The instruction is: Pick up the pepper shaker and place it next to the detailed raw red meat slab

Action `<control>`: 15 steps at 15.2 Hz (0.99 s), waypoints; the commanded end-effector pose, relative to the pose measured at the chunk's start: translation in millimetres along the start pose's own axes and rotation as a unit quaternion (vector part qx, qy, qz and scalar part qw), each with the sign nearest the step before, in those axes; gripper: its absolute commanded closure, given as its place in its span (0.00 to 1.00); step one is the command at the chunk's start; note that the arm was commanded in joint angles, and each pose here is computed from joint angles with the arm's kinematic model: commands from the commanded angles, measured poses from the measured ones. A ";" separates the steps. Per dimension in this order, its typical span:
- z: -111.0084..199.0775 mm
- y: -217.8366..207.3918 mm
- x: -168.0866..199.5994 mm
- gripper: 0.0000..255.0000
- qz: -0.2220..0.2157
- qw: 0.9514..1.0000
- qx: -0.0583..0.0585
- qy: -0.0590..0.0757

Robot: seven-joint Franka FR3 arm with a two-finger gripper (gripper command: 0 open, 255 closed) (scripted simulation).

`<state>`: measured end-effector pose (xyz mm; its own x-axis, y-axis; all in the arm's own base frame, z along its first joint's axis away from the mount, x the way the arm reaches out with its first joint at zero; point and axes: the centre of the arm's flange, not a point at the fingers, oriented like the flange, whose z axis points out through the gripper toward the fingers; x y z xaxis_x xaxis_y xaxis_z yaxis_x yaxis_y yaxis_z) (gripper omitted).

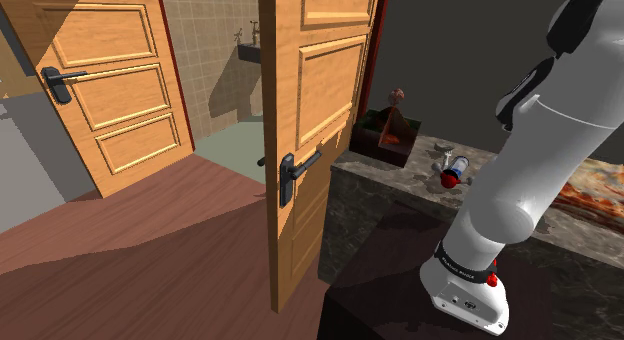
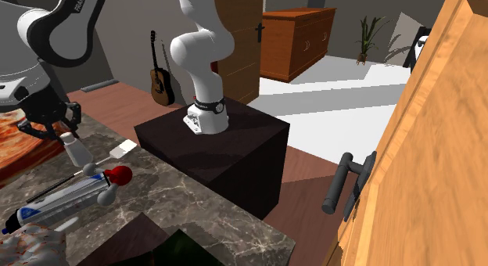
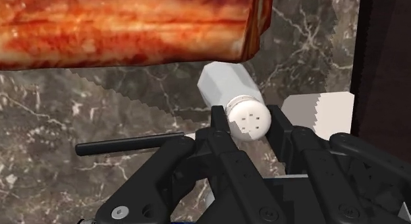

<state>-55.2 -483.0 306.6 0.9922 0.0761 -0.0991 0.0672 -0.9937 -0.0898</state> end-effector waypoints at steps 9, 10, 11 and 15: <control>2.8 -0.4 0.5 0.00 0.000 1.000 0.001 0.000; 3.0 -0.4 0.5 0.00 0.000 1.000 0.001 0.000; 3.1 -0.4 0.5 0.00 0.000 1.000 0.001 0.000; -37.5 -0.6 0.5 0.00 0.000 1.000 0.001 0.000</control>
<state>-50.0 -483.9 331.0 0.9934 0.0752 -0.0866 0.0675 -0.9938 -0.0885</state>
